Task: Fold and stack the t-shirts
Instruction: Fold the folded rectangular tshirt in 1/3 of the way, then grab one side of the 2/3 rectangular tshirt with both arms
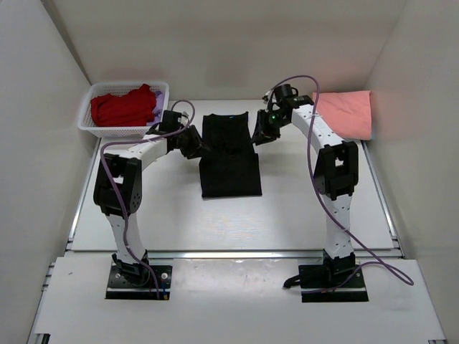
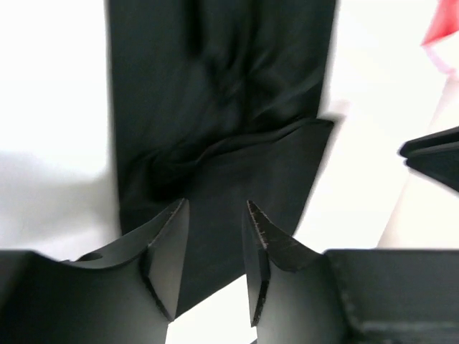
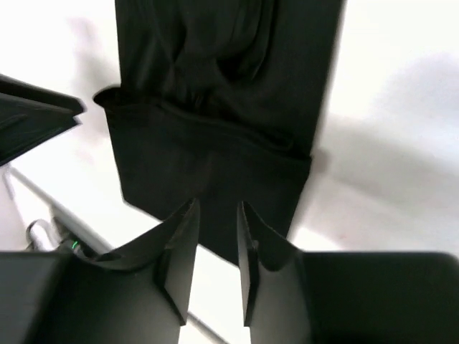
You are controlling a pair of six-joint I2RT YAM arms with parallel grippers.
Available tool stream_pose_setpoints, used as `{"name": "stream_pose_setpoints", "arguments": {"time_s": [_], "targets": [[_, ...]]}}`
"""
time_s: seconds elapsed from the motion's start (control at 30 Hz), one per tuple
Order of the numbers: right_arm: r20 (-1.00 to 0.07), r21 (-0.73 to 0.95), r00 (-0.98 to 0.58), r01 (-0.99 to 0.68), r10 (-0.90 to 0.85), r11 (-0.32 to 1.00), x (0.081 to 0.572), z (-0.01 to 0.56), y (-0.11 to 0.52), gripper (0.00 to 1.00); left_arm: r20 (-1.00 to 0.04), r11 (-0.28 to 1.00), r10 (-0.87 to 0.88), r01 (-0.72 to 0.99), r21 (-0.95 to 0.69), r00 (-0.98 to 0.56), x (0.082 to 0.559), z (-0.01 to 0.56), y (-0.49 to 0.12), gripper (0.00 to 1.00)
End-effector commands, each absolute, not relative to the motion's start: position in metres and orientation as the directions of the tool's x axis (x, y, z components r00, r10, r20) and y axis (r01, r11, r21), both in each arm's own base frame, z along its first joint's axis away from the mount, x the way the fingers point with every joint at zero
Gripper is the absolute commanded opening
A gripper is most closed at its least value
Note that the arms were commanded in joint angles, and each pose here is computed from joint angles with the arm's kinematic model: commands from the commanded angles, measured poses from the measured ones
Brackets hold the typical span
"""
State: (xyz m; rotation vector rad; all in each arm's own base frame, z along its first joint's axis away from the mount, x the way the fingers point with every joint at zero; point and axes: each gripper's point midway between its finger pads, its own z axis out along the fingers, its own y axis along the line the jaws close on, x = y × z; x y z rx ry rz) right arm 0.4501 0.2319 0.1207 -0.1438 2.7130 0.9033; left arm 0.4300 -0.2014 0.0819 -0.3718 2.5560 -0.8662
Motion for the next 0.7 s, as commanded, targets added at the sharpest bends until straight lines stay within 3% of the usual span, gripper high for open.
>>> {"name": "stream_pose_setpoints", "arguments": {"time_s": [0.0, 0.1, 0.23, 0.43, 0.67], "targets": [[-0.428, 0.488, -0.903, -0.203, 0.03, 0.849, 0.472, 0.156, 0.222, 0.26, -0.361, 0.633, -0.47, -0.022, -0.774, -0.806, 0.466, 0.141, -0.211, 0.46], [-0.486, 0.437, -0.871, -0.178, 0.065, 0.882, 0.469, 0.18, 0.204, 0.4, -0.354, 0.634, -0.482, -0.04, -0.773, -0.802, 0.454, 0.142, -0.204, 0.43], [-0.45, 0.427, -0.887, -0.112, 0.104, 0.897, 0.432, 0.164, 0.181, 0.49, -0.354, 0.703, -0.459, -0.09, -0.705, -0.815, 0.413, 0.128, -0.188, 0.42], [-0.374, 0.421, -0.918, -0.04, 0.134, 0.906, 0.369, 0.108, 0.178, 0.53, -0.463, 0.891, -0.314, -0.088, -0.445, -0.829, 0.342, 0.091, -0.169, 0.45], [-0.3, 0.447, -0.944, -0.009, 0.14, 0.894, 0.318, 0.055, 0.21, 0.54, -0.46, 0.887, -0.377, -0.169, -0.431, -0.804, 0.304, 0.057, -0.17, 0.5]]}}
